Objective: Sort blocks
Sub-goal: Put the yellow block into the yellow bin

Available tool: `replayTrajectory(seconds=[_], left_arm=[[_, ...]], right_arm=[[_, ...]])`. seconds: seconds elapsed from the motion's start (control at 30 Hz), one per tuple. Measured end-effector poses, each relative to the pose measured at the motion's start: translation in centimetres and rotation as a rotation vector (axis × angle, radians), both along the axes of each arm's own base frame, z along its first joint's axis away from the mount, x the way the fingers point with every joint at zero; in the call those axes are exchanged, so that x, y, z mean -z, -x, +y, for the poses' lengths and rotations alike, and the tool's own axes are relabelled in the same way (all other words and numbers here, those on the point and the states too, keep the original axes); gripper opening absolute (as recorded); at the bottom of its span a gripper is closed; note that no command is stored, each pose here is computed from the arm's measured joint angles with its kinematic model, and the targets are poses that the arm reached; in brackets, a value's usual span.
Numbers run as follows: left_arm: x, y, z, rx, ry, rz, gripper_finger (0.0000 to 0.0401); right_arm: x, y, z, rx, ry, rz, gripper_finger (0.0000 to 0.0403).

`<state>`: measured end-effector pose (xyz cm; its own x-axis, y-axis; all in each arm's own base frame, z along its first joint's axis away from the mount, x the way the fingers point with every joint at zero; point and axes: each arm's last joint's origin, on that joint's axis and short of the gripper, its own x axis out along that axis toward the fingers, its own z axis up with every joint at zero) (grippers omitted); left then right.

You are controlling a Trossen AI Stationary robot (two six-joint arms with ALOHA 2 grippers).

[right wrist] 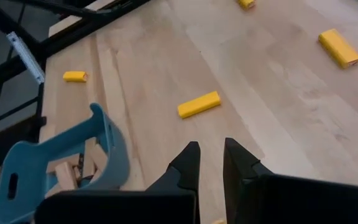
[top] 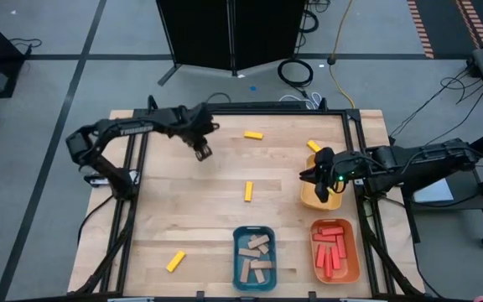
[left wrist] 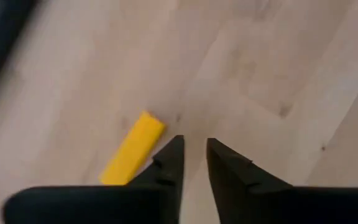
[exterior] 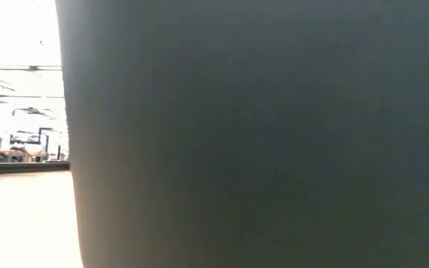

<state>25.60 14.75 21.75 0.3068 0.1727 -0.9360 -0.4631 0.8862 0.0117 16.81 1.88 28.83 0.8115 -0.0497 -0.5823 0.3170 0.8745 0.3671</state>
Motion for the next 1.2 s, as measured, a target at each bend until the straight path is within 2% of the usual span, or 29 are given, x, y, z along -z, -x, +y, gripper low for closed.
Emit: replayTrajectory(seconds=[0.03, 0.1, 0.3, 0.43, 0.6, 0.83, 1.0, 1.2], left_arm=[[0.4, 0.4, 0.7, -0.008, 0.044, 0.001, 0.0074], [0.9, 0.8, 1.5, 0.057, 0.055, 0.021, 0.0098], [1.7, 0.0, 1.3, 0.458, -0.111, 0.127, 0.015], [2.4, -0.4, 1.2, 0.547, -0.139, 0.173, 0.0163], [3.5, -1.0, 2.1, 0.539, -0.165, 0.179, 0.0165], [6.0, -0.4, 2.9, 0.516, -0.066, 0.279, 0.0165], [7.1, -0.8, 3.8, 0.482, -0.106, 0.306, 0.0165], [8.3, -1.0, 4.0, 0.491, -0.081, 0.333, 0.0165]], right_arm=[[0.0, 0.0, 0.0, -0.01, -0.004, 0.002, 0.0], [0.1, 0.0, 0.0, -0.019, -0.001, 0.01, 0.0], [0.2, 0.1, 0.1, -0.057, 0.018, 0.022, 0.0], [0.4, 0.3, 0.1, -0.058, 0.022, 0.052, 0.0], [0.7, 0.5, 0.0, -0.063, 0.032, 0.089, 0.0], [0.9, 0.7, 0.1, -0.078, 0.025, 0.118, 0.0], [0.9, 0.7, 0.1, -0.092, 0.03, 0.121, 0.0], [0.9, 0.7, 0.1, -0.108, 0.051, 0.121, 0.0]])
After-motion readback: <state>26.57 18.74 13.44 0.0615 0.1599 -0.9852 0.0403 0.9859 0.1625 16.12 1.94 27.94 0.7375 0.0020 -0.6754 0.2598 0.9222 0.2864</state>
